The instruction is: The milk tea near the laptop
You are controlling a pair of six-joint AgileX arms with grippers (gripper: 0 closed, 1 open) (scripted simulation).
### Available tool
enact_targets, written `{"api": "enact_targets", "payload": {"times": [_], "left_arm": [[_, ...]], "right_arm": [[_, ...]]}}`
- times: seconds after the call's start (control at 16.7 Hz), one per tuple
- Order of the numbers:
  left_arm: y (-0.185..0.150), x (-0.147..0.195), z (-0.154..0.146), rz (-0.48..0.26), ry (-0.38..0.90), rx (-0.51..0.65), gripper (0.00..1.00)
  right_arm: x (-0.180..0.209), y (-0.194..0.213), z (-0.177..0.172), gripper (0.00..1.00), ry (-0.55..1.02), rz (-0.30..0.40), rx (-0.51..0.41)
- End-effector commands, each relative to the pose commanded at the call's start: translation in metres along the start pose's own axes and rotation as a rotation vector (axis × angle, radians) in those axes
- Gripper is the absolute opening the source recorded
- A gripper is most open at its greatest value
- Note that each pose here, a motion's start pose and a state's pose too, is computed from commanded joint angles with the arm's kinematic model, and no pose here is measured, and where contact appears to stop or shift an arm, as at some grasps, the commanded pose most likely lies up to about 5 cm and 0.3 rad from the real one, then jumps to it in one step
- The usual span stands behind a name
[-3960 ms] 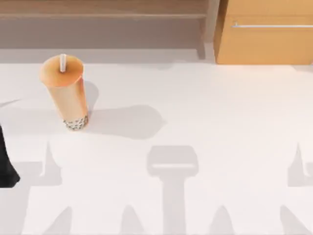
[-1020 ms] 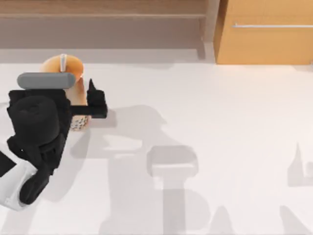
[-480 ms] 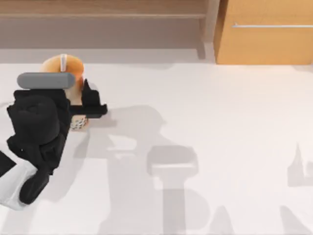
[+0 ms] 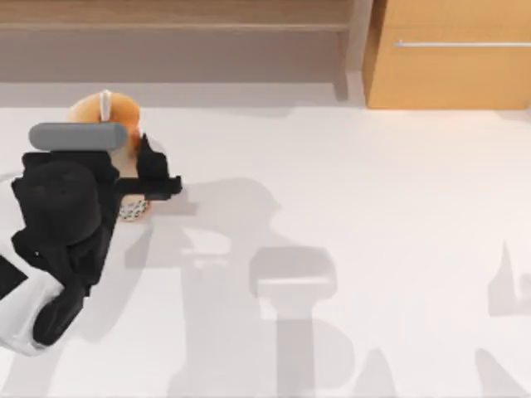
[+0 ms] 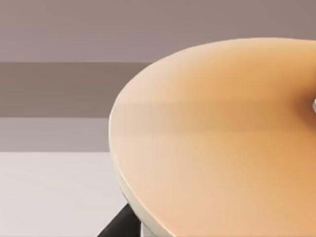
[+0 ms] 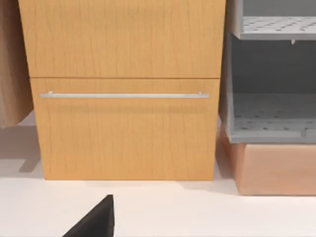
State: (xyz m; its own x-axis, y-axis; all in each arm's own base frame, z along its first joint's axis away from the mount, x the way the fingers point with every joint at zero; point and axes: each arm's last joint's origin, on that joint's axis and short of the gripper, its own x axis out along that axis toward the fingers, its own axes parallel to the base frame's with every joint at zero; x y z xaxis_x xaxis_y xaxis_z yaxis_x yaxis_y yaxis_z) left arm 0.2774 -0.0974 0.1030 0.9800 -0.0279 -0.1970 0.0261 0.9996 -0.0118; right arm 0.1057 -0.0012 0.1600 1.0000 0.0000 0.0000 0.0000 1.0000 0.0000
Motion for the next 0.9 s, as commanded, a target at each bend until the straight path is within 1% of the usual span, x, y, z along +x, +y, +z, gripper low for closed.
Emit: {"api": "enact_targets", "payload": {"times": [0.42, 0.9], "left_arm": [[-0.0002, -0.0004, -0.0004, 0.000, 0.002, 0.002, 0.00], [-0.0003, -0.0023, 0.0091, 0.000, 0.002, 0.002, 0.00]], "right_arm": [[0.0000, 0.0000, 0.0000, 1.00, 0.000, 0.000, 0.000], [0.0000, 0.0000, 0.0000, 1.00, 0.000, 0.000, 0.000]]}}
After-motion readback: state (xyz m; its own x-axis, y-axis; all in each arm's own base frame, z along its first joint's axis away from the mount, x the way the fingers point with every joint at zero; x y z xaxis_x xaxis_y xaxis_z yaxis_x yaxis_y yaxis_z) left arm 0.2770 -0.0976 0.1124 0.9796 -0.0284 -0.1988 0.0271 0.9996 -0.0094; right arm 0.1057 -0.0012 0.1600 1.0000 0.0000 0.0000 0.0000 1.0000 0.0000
